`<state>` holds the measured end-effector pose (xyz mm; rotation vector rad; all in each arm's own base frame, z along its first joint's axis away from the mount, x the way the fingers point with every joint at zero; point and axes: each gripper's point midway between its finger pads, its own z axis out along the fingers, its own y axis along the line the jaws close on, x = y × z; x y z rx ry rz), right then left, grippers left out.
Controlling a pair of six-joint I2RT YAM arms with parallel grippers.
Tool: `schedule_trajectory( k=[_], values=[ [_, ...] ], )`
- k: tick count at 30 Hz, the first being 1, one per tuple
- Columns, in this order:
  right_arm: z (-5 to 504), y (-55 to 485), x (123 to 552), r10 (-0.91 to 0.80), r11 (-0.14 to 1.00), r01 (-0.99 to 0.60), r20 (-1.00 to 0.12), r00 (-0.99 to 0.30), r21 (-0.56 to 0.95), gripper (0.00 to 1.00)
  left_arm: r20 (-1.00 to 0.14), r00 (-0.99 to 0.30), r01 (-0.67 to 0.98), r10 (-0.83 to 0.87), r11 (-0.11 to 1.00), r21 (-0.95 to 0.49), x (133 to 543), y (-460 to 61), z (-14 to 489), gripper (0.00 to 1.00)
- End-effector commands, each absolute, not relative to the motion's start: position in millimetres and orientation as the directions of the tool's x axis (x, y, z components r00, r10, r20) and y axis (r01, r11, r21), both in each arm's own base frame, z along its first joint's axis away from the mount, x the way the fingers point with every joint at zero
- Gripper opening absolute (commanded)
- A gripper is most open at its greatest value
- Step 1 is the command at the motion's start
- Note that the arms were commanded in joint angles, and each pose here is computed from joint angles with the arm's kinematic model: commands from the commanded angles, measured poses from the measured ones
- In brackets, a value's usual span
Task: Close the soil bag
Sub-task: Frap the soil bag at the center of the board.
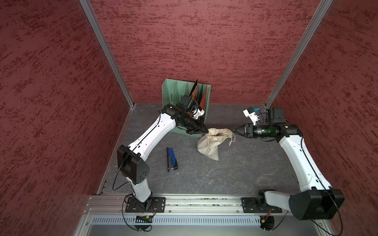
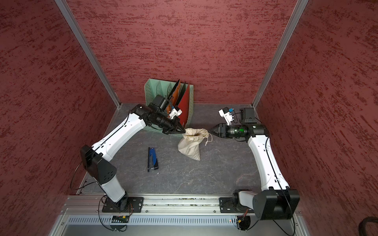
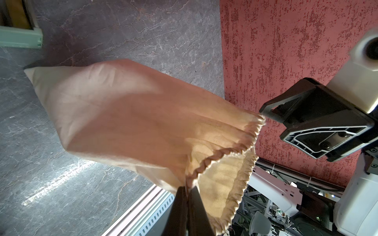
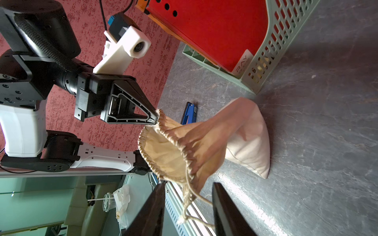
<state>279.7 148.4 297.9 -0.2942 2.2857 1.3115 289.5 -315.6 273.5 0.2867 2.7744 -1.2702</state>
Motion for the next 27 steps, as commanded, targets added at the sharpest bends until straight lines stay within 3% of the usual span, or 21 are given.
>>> schedule_trajectory(
  k=[1, 14, 27],
  values=[
    [298.2, 150.6, 281.3, 0.037, 0.481, -0.451, -0.531, -0.847, 0.752, 0.41, -0.181, -0.973, 0.231, 0.145, 0.629, -0.742, 290.1, -316.8, 283.1, 0.0],
    [286.1, 152.1, 278.5, 0.033, 0.465, -0.44, -0.512, -0.859, 0.768, 0.4, -0.179, -0.974, 0.227, 0.14, 0.637, -0.736, 285.9, -313.1, 283.6, 0.0],
    [285.5, 149.7, 269.2, 0.036, 0.49, -0.432, -0.513, -0.858, 0.757, 0.3, -0.18, -0.973, 0.231, 0.145, 0.637, -0.735, 284.5, -312.4, 283.7, 0.0]
  ],
)
